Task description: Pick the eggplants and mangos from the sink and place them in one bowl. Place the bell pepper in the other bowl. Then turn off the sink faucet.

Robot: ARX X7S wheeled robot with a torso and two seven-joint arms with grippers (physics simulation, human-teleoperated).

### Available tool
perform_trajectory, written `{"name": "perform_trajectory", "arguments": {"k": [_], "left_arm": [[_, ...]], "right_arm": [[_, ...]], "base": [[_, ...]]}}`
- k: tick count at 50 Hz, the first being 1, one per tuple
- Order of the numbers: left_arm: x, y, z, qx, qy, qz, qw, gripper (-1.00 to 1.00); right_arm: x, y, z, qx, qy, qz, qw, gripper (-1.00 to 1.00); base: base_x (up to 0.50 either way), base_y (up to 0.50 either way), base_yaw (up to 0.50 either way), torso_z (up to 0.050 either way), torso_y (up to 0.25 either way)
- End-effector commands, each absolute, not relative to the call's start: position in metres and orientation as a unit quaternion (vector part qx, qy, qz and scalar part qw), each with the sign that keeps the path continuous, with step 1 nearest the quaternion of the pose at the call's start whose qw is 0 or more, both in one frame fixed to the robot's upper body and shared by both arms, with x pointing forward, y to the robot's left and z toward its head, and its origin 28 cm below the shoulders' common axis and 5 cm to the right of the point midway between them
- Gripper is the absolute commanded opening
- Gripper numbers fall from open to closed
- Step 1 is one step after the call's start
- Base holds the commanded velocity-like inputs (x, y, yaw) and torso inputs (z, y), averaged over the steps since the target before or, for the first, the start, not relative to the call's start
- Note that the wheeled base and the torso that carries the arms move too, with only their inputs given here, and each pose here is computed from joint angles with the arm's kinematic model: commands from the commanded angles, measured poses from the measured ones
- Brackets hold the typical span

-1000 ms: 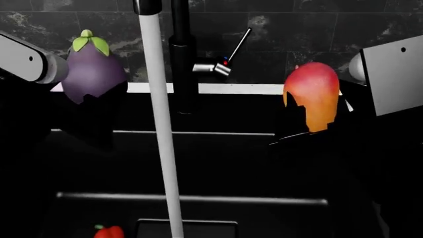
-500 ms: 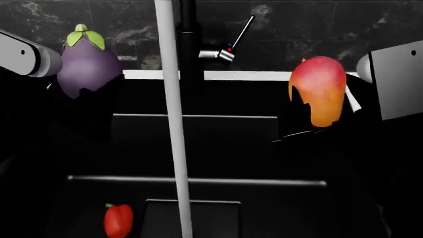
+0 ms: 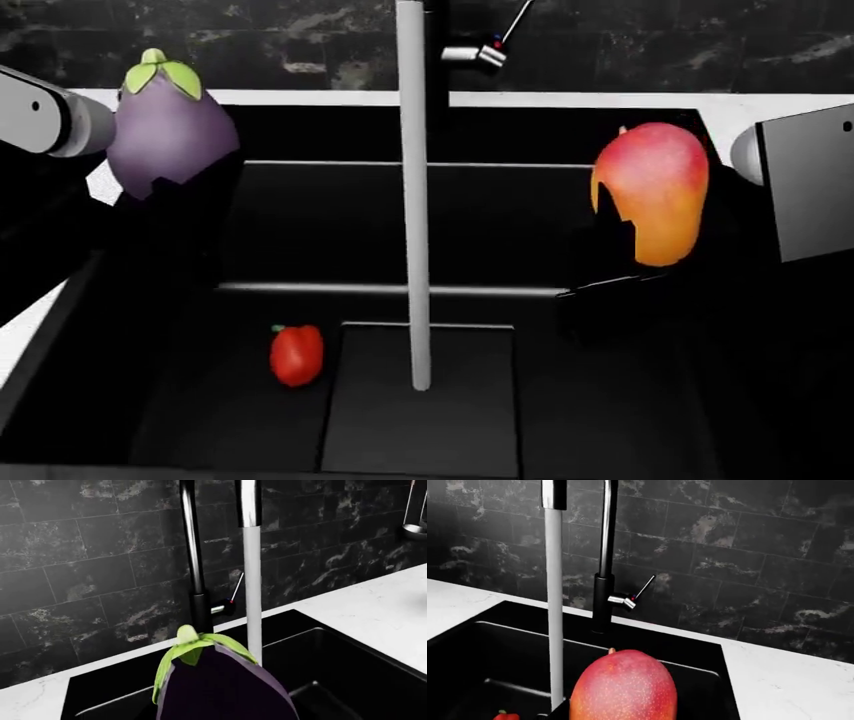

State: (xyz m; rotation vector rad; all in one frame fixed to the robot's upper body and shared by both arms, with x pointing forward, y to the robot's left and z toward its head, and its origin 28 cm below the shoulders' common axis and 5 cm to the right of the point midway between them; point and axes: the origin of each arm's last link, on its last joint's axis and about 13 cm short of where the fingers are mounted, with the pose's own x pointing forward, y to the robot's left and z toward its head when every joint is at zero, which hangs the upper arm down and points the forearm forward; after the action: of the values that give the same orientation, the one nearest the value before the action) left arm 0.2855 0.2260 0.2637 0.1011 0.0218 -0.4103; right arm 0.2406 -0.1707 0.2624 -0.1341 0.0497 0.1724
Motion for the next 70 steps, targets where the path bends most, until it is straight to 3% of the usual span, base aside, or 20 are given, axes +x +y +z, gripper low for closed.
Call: {"name": "perform_trajectory", "arguments": {"k": [1, 19, 70], "left_arm": [[0.285, 0.226, 0.266, 0.039, 0.005, -0.199, 0.979, -1.00], [0.285, 0.223, 0.266, 0.036, 0.003, -0.203, 0.978, -1.00], [0.288, 0.219, 0.260, 0.019, 0.003, -0.206, 0.978, -1.00]], "right_arm": [[0.238, -0.173, 0.262, -0.067, 0.017, 0.075, 0.995, -1.00], [0.233, -0.176, 0.263, -0.071, 0.012, 0.058, 0.996, -1.00], [0.226, -0.184, 0.264, -0.093, 0.011, 0.039, 0.995, -1.00]], "base": [[-0.42, 0.00, 0.00, 0.000, 0.000], [-0.31, -0.36, 0.00, 0.000, 0.000], [-0.05, -0.50, 0.00, 0.000, 0.000]]}}
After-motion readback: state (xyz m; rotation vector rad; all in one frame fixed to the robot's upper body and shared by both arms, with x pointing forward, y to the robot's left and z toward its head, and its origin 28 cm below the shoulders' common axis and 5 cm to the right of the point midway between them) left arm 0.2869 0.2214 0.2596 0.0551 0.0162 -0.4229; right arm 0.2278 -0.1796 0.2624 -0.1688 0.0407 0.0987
